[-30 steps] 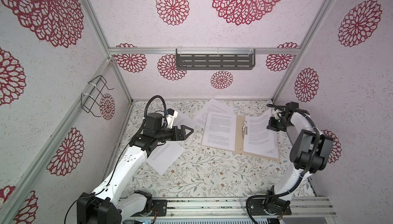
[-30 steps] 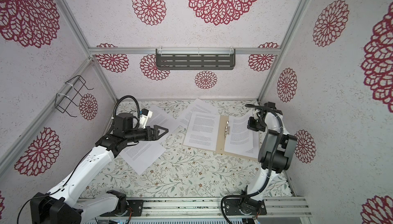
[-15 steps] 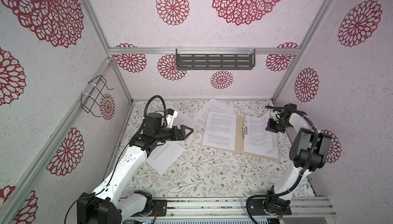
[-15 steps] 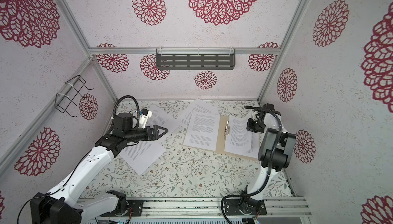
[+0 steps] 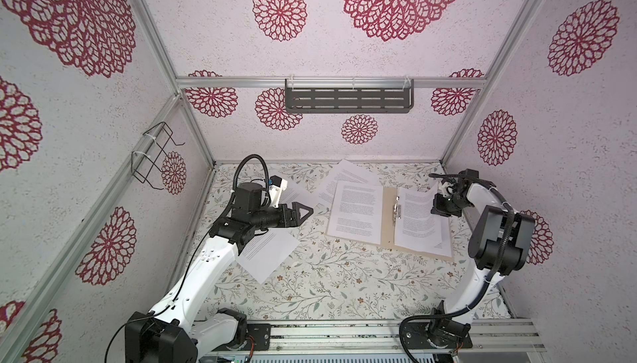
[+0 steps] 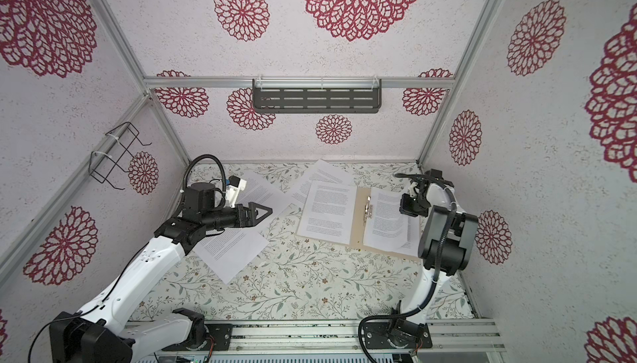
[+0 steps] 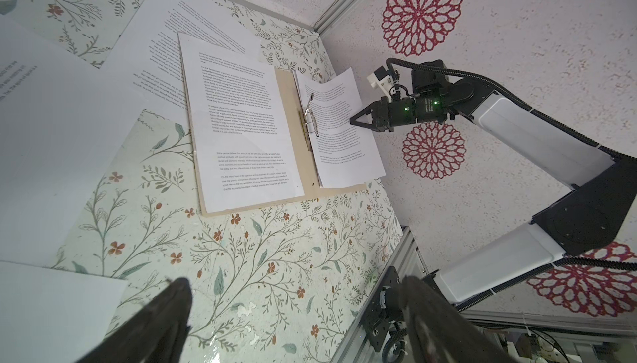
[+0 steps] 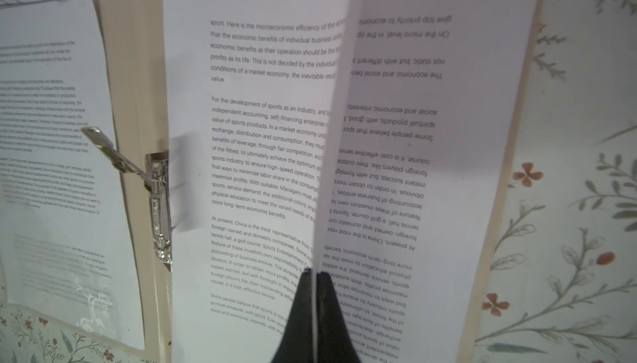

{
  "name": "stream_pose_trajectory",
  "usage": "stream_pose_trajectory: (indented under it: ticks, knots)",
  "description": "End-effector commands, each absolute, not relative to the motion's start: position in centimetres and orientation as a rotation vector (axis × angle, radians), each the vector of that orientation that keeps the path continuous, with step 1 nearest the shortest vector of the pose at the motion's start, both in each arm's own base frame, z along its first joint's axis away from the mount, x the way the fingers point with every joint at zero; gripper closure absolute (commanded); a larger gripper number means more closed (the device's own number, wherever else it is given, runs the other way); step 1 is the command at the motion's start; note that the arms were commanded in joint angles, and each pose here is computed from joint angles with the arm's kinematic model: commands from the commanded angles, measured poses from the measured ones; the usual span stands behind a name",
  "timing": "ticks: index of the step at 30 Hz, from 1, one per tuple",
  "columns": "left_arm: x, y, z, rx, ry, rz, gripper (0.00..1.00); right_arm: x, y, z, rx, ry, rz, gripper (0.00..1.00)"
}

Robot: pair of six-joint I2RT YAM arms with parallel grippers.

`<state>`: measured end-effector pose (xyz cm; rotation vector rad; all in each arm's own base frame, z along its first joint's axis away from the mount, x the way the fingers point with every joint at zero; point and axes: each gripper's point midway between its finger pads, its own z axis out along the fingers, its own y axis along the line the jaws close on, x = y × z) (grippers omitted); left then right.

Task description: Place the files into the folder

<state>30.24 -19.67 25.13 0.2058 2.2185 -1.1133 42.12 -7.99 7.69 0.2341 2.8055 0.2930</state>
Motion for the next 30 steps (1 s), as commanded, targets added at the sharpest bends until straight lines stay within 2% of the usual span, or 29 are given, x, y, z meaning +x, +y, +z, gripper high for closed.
stream_pose_trajectory:
  ticks: [1,5,7,11,15,17,18,19,30]
  knots:
    - [30.5,-19.6,25.0,0.214,2.204,-1.12,0.03,42.2,-8.4,8.4,0.22,2.818,0.252,0.91]
    - [30.5,-19.6,25.1,0.211,2.203,-1.12,0.03,42.4,-8.8,8.1,0.237,2.829,0.222,0.86]
    - [30.5,-19.6,25.1,0.212,2.202,-1.119,0.03,42.4,-8.9,7.9,0.237,2.836,0.217,0.79]
    - [30.5,-19.6,25.0,0.212,2.204,-1.12,0.03,42.6,-9.1,7.7,0.247,2.841,0.196,0.78]
    - [30.5,-19.6,25.0,0.21,2.205,-1.124,0.03,42.9,-9.2,7.5,0.246,2.841,0.191,0.58]
    - [30.5,-19.6,24.9,0.21,2.206,-1.125,0.03,43.1,-9.2,7.5,0.249,2.84,0.191,0.54]
    - [30.6,-19.6,24.9,0.208,2.208,-1.125,0.03,43.2,-9.2,7.4,0.25,2.84,0.196,0.18]
    - [30.6,-19.6,24.9,0.206,2.207,-1.124,0.03,43.3,-9.1,7.3,0.251,2.839,0.199,0.01]
    - [30.7,-19.5,24.7,0.201,2.213,-1.125,0.03,44.1,-10.2,6.0,0.303,2.83,0.1,0.01]
